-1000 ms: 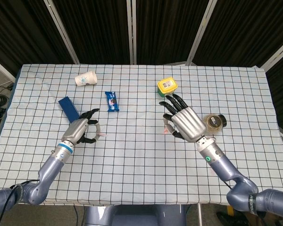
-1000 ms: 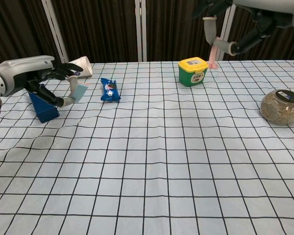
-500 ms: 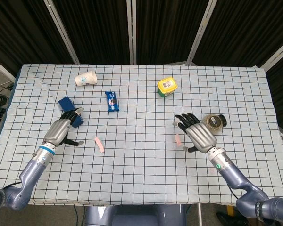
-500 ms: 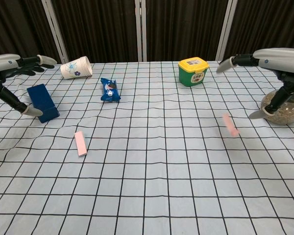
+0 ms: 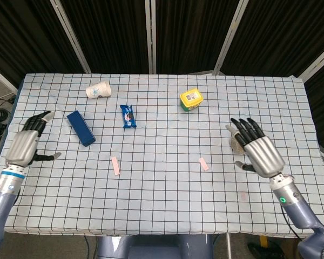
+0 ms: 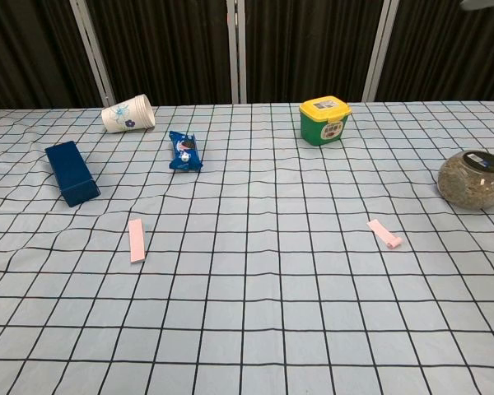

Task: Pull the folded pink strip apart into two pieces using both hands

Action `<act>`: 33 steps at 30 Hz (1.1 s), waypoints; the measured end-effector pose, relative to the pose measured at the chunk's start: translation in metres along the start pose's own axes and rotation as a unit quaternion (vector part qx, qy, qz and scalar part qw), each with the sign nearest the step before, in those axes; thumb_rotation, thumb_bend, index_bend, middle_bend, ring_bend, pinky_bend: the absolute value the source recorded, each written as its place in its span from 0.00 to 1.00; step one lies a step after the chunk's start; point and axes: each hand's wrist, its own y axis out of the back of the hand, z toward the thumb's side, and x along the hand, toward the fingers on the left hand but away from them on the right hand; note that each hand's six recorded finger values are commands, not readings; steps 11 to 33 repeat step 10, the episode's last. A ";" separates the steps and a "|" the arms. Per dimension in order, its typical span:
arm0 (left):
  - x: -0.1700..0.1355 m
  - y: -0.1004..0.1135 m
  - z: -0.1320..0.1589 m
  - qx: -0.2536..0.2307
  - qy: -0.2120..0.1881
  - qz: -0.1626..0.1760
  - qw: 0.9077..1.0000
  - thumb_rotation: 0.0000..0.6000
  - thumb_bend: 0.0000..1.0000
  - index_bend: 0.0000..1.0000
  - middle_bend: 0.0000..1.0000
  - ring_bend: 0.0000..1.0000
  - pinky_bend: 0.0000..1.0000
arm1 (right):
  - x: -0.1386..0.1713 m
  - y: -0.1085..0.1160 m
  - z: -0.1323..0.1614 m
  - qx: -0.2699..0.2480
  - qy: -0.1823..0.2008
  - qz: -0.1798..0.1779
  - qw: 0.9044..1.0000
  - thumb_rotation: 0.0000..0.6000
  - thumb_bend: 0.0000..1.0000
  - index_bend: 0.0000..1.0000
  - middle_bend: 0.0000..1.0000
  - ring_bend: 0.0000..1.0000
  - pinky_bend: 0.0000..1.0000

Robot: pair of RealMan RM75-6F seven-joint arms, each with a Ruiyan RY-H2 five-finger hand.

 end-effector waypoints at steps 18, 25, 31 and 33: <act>-0.103 0.031 -0.044 0.033 0.060 0.037 0.997 1.00 0.00 0.00 0.00 0.00 0.00 | 0.097 0.034 -0.068 0.035 -0.120 -0.018 0.992 1.00 0.00 0.00 0.00 0.00 0.00; -0.103 0.031 -0.044 0.033 0.060 0.037 0.997 1.00 0.00 0.00 0.00 0.00 0.00 | 0.097 0.034 -0.068 0.035 -0.120 -0.018 0.992 1.00 0.00 0.00 0.00 0.00 0.00; -0.103 0.031 -0.044 0.033 0.060 0.037 0.997 1.00 0.00 0.00 0.00 0.00 0.00 | 0.097 0.034 -0.068 0.035 -0.120 -0.018 0.992 1.00 0.00 0.00 0.00 0.00 0.00; -0.103 0.031 -0.044 0.033 0.060 0.037 0.997 1.00 0.00 0.00 0.00 0.00 0.00 | 0.097 0.034 -0.068 0.035 -0.120 -0.018 0.992 1.00 0.00 0.00 0.00 0.00 0.00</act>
